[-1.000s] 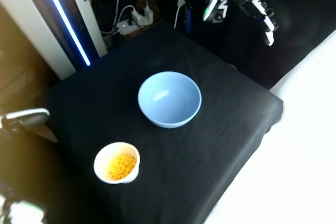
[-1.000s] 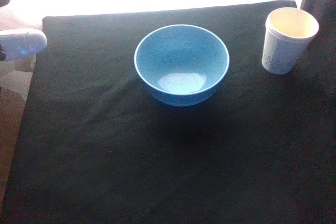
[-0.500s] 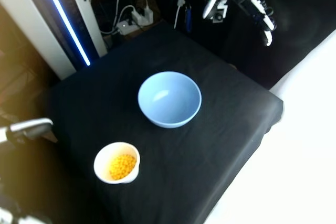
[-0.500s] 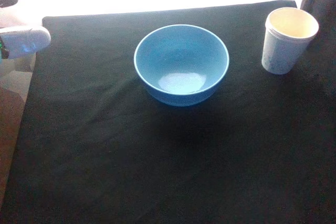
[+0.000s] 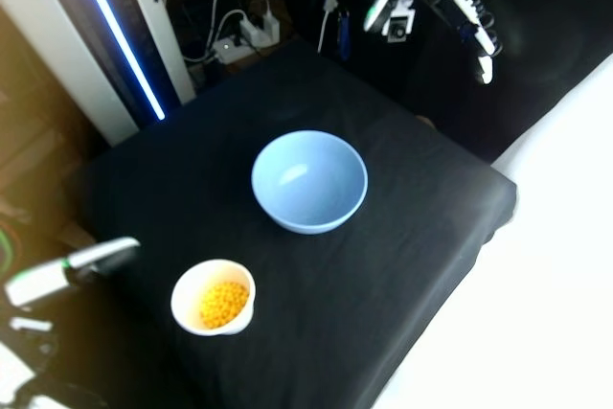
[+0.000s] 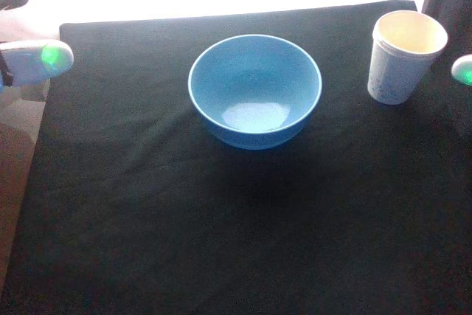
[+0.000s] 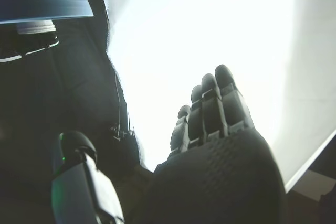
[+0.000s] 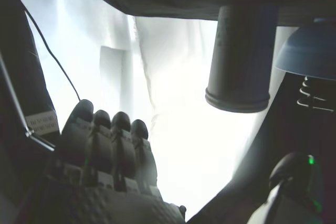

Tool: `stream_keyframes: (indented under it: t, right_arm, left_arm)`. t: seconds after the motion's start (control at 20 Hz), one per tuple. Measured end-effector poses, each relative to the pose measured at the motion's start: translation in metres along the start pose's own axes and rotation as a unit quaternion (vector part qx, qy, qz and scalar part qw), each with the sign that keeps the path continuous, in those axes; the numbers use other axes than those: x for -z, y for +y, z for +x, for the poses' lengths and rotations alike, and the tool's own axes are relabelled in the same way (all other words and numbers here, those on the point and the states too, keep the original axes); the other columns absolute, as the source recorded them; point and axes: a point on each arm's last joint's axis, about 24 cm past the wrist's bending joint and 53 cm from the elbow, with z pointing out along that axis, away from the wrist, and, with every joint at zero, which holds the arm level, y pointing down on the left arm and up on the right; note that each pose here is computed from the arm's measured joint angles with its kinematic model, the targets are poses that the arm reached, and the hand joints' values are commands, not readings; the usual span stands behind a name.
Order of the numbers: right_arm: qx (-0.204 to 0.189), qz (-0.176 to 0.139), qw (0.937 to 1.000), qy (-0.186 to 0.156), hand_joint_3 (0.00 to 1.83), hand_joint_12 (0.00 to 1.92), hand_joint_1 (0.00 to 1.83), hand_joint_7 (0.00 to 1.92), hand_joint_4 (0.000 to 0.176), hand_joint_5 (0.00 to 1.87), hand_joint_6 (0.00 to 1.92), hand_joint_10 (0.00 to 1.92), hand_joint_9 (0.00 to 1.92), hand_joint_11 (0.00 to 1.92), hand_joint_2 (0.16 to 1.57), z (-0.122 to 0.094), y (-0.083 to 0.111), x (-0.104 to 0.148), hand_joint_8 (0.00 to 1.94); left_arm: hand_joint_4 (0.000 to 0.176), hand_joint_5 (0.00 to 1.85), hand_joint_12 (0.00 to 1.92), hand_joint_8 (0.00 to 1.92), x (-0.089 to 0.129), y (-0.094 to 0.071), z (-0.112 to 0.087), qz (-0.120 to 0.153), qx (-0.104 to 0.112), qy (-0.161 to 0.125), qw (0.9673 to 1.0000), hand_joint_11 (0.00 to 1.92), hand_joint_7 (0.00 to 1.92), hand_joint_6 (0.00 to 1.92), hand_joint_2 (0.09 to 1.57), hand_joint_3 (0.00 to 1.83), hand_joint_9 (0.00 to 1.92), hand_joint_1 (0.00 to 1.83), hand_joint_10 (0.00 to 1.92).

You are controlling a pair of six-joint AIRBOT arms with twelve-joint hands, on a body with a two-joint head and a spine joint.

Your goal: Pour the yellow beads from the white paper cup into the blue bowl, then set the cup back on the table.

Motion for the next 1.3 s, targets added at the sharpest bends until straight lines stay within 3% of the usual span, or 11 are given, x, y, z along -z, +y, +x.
stream_keyframes:
  t: [0.15,0.35,0.4,0.55,0.7,0.8,0.85,1.0,1.1,1.15,1.3]
  right_arm:
    - [-0.007,0.014,0.9999,-0.003,0.01,0.44,0.64,0.13,0.000,0.21,0.00,0.01,0.04,0.00,0.57,0.002,-0.011,-0.006,0.00]
    - [-0.018,0.028,0.9994,0.004,0.00,0.33,0.64,0.09,0.038,0.20,0.00,0.01,0.04,0.00,0.52,0.016,-0.023,-0.011,0.01]
    - [-0.018,0.030,0.9994,0.004,0.00,0.31,0.64,0.10,0.009,0.18,0.00,0.01,0.05,0.00,0.52,0.017,-0.025,-0.011,0.00]
    - [-0.025,0.038,0.9989,-0.001,0.00,0.52,0.65,0.14,0.000,0.16,0.00,0.00,0.09,0.00,0.56,0.019,-0.029,-0.022,0.00]
    - [-0.030,0.046,0.9985,0.010,0.00,1.04,0.75,0.27,0.000,0.23,0.00,0.06,0.17,0.00,0.53,0.035,-0.035,-0.030,0.02]
    - [-0.032,0.054,0.9979,0.014,0.00,0.54,0.76,0.14,0.000,0.23,0.00,0.03,0.05,0.00,0.49,0.040,-0.041,-0.030,0.02]
    - [-0.030,0.058,0.9977,0.018,0.00,0.30,0.80,0.12,0.022,0.23,0.00,0.01,0.02,0.00,0.52,0.044,-0.044,-0.030,0.01]
    - [-0.034,0.060,0.9974,0.019,0.00,0.17,0.82,0.04,0.000,0.22,0.00,0.00,0.00,0.00,0.51,0.048,-0.046,-0.032,0.00]
    - [-0.034,0.057,0.9977,0.018,0.00,0.01,0.84,0.00,0.020,0.23,0.00,0.00,0.00,0.00,0.52,0.047,-0.043,-0.035,0.00]
    - [-0.035,0.057,0.9976,0.017,0.00,0.62,0.83,0.20,0.000,0.22,0.00,0.00,0.11,0.00,0.55,0.047,-0.043,-0.036,0.01]
    - [-0.035,0.049,0.9979,0.025,0.01,0.02,0.80,0.03,0.000,0.21,0.01,0.00,0.00,0.00,0.59,0.055,-0.037,-0.041,0.00]
  left_arm:
    - [0.089,0.03,0.28,0.00,0.000,0.001,0.000,-0.001,0.000,0.001,1.0000,0.16,0.23,0.00,0.81,0.01,0.26,0.39,0.00]
    - [0.076,0.03,0.30,0.00,-0.001,0.000,0.002,-0.001,-0.001,0.004,1.0000,0.17,0.23,0.00,0.82,0.01,0.28,0.42,0.01]
    - [0.082,0.03,0.30,0.00,-0.001,0.001,0.002,-0.002,-0.001,0.004,1.0000,0.17,0.22,0.00,0.82,0.00,0.27,0.41,0.01]
    - [0.070,0.02,0.31,0.00,-0.002,0.001,0.005,-0.002,0.003,0.006,1.0000,0.17,0.23,0.00,0.83,0.01,0.28,0.39,0.00]
    - [0.094,0.01,0.31,0.00,-0.004,-0.002,0.009,0.003,0.003,0.009,0.9999,0.16,0.21,0.00,0.80,0.00,0.27,0.39,0.00]
    - [0.083,0.01,0.31,0.00,-0.004,-0.002,0.008,0.002,0.002,0.009,1.0000,0.15,0.22,0.00,0.81,0.00,0.27,0.41,0.00]
    - [0.089,0.02,0.31,0.00,-0.004,-0.002,0.008,0.002,0.002,0.010,0.9999,0.16,0.22,0.00,0.82,0.00,0.28,0.40,0.01]
    - [0.098,0.02,0.31,0.00,-0.005,-0.003,0.008,0.004,0.002,0.010,0.9999,0.15,0.22,0.00,0.81,0.00,0.28,0.41,0.00]
    - [0.091,0.01,0.31,0.00,-0.005,-0.004,0.008,0.005,0.003,0.009,0.9999,0.14,0.21,0.00,0.80,0.00,0.27,0.43,0.00]
    - [0.095,0.02,0.32,0.00,-0.005,-0.004,0.008,0.005,0.003,0.009,0.9999,0.14,0.21,0.01,0.80,0.00,0.27,0.44,0.00]
    - [0.099,0.03,0.33,0.00,-0.005,-0.004,0.009,0.005,0.002,0.010,0.9999,0.15,0.22,0.01,0.78,0.00,0.28,0.44,0.00]
